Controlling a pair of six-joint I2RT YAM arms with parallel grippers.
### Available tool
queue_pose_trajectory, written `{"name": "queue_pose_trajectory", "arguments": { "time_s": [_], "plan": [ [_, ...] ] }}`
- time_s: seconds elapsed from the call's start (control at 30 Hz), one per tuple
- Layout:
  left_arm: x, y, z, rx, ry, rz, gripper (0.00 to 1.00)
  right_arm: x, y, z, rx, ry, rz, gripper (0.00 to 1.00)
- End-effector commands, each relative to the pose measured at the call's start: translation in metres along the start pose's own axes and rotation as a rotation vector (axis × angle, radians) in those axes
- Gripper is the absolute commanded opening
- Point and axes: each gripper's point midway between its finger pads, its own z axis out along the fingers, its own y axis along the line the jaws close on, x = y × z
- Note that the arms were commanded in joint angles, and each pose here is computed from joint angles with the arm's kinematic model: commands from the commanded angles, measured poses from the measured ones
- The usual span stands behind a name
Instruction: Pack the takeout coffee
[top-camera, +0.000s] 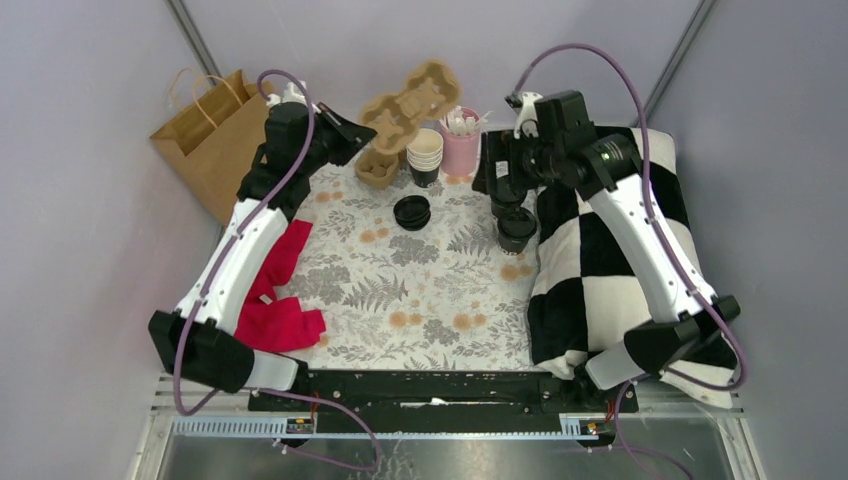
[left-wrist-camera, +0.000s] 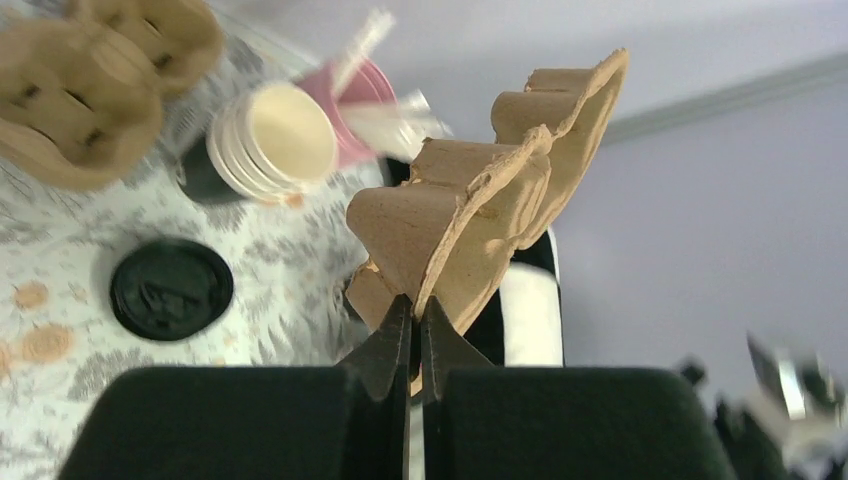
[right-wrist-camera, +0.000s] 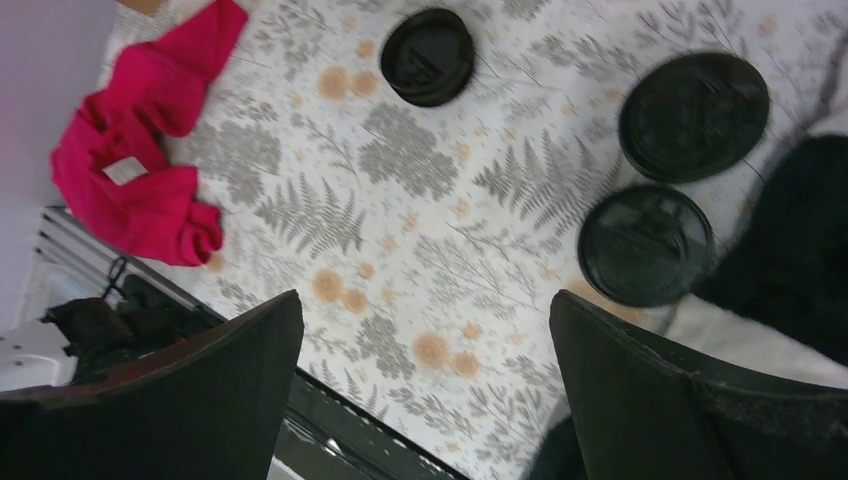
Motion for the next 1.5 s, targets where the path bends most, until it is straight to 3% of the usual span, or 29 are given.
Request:
{"name": "queue_pose_trajectory", "arguments": {
  "time_s": [0.0,0.27,0.53,0.77,0.93,1.2,1.47],
  "plan": [
    [0.040,-0.007,-0.042,0.017,0.125,0.180,0.00,-0.024,0.038,0.004,-0.106,0.000,0.027,1.00],
    [0.076,0.001,-0.086,0.073,0.285,0.281,0.00,-0.056,0.029,0.011,-0.057,-0.012,0.080,0.98],
    [0.101,0.000,-0.115,0.162,0.384,0.289,0.00,-0.054,0.036,0.011,-0.243,-0.065,0.176,0.73],
    [0.111,-0.009,-0.121,0.243,0.449,0.238,0.00,-0.040,0.033,0.003,-0.315,-0.102,0.177,0.64],
    [0.109,-0.008,-0.124,0.266,0.467,0.214,0.00,-0.036,0.037,-0.004,-0.376,-0.134,0.246,0.46],
    [0.104,-0.005,-0.124,0.278,0.471,0.193,0.00,-0.026,0.049,-0.008,-0.473,-0.140,0.305,0.41],
    [0.107,-0.007,-0.126,0.304,0.484,0.177,0.00,-0.026,0.036,0.005,-0.402,-0.144,0.304,0.48]
  ]
}}
